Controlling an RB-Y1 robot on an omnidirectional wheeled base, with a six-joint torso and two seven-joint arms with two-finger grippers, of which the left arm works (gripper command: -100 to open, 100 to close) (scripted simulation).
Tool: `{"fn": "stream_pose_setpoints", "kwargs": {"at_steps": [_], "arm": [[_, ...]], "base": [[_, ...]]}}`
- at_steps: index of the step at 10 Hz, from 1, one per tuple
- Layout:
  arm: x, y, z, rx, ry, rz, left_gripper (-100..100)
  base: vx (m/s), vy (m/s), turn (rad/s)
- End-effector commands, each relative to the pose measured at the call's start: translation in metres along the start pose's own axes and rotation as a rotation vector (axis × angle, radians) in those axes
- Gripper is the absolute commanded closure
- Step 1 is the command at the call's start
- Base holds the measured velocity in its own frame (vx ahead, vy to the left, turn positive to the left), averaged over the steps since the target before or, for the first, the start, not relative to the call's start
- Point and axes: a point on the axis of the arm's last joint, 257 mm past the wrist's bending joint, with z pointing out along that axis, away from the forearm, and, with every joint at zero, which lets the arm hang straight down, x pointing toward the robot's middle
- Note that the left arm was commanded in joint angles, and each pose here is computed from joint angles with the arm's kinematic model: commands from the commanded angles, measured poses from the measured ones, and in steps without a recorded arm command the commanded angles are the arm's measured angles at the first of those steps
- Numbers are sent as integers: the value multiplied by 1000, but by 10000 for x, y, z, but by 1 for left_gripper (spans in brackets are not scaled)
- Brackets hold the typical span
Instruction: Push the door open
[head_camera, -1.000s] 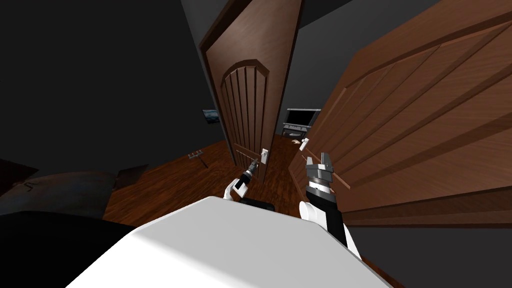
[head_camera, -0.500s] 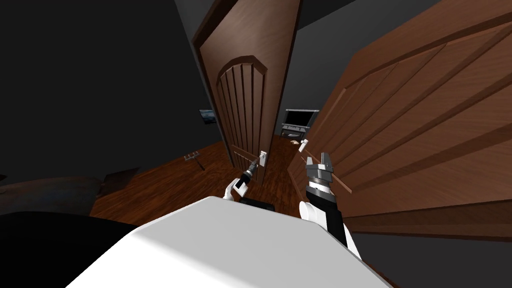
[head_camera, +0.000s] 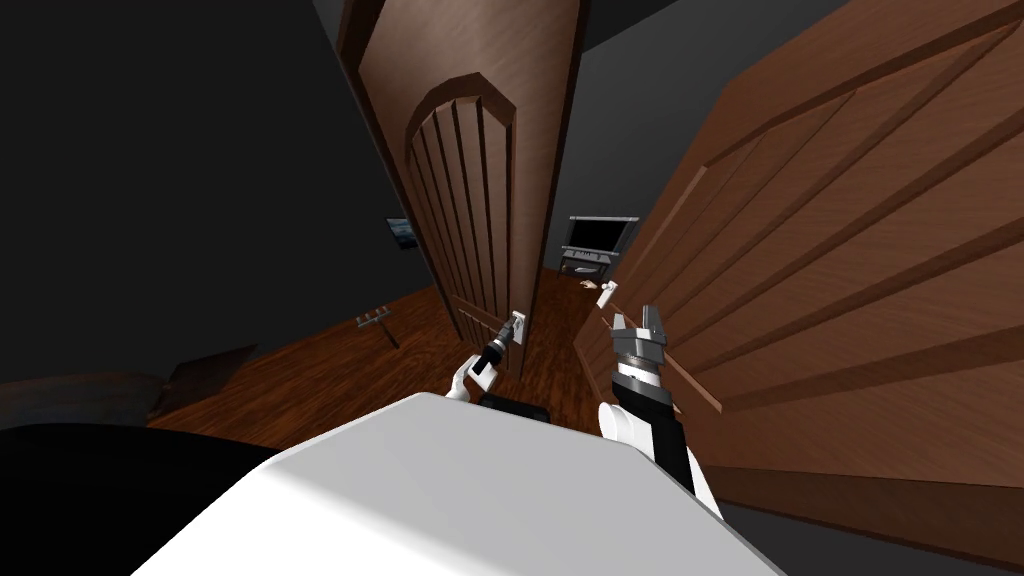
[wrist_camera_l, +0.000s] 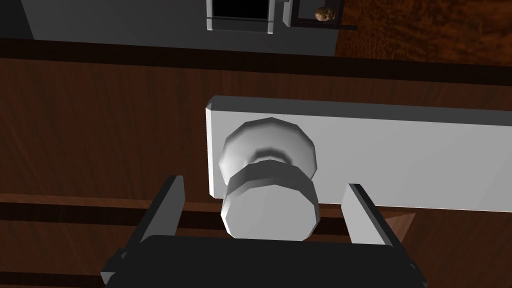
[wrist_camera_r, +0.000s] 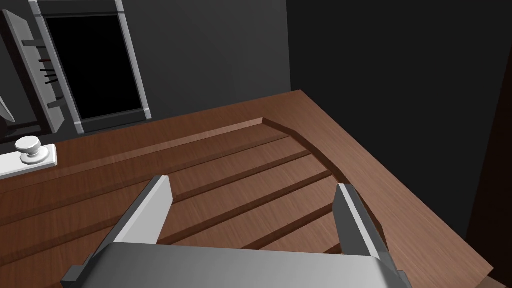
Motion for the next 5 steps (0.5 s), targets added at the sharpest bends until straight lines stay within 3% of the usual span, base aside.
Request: {"fn": "stream_pose_setpoints", "kwargs": {"at_steps": [1, 2, 5], "arm": [[0, 0, 0, 0, 0, 0, -100], [0, 0, 0, 0, 0, 0, 100], [0, 0, 0, 0, 0, 0, 100]], "base": [[77, -34, 1], [-7, 4, 4], [-11, 7, -10]]}}
